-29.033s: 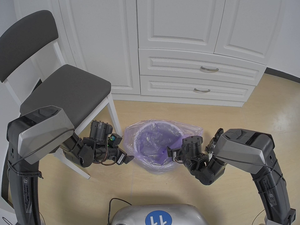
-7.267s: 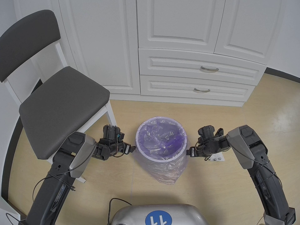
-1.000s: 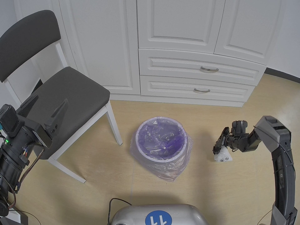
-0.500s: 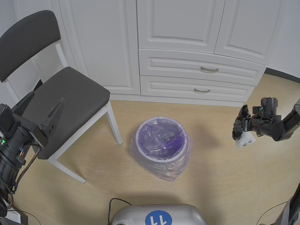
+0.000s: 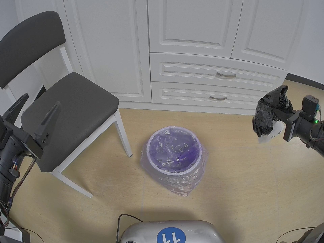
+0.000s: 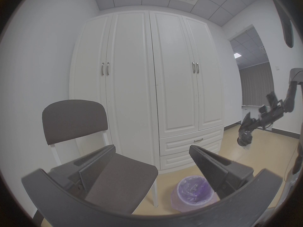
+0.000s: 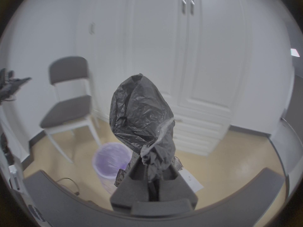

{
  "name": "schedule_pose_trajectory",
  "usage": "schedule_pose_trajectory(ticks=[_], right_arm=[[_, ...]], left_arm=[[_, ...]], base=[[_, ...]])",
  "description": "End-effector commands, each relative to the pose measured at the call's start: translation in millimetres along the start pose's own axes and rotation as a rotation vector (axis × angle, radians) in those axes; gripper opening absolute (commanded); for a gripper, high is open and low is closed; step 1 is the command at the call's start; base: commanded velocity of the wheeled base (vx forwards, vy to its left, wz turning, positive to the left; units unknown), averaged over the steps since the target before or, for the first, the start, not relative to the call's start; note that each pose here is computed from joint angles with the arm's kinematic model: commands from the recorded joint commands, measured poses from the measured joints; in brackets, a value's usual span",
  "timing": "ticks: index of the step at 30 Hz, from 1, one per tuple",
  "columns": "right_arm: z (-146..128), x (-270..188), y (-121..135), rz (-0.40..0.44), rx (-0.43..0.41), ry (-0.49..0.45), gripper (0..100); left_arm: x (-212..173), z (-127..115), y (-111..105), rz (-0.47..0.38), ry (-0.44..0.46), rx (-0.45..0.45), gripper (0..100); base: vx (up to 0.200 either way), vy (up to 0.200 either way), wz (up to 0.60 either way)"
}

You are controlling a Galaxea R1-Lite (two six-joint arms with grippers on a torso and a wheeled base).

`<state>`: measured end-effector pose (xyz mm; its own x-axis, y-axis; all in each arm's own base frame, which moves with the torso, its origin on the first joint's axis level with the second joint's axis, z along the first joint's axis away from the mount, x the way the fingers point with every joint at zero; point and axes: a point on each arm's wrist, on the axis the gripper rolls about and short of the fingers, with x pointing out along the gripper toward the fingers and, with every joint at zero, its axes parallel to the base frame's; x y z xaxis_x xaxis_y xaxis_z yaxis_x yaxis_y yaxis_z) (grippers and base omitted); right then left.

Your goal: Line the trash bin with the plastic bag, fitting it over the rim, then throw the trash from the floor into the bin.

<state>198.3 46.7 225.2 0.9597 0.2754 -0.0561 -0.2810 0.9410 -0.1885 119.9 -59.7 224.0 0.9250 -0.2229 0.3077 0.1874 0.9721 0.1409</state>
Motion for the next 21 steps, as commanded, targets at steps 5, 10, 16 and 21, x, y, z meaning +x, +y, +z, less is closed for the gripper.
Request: schedule_pose_trajectory(ticks=[5,10,16,21], right_arm=[[25.8,-100.5,61.1,0.494,0.049,-0.331,0],[27.3,-83.1,77.3,0.554,0.171,-0.343,0],[14.6,-22.8,115.1,0.580,0.368,-0.383,0],[-17.2,22.0,139.4,0.542,0.385,-0.349,0]], left_arm=[[-5.1,16.9,5.3,0.018,-0.078,0.007,100],[-7.1,27.7,8.4,0.030,-0.124,0.021,100],[-12.9,29.0,9.9,0.034,-0.135,0.072,100],[-14.9,21.0,9.6,0.040,-0.100,0.164,100]], base=[[0.000,0.000,0.00],[0.000,0.000,0.00],[0.000,0.000,0.00],[0.000,0.000,0.00]])
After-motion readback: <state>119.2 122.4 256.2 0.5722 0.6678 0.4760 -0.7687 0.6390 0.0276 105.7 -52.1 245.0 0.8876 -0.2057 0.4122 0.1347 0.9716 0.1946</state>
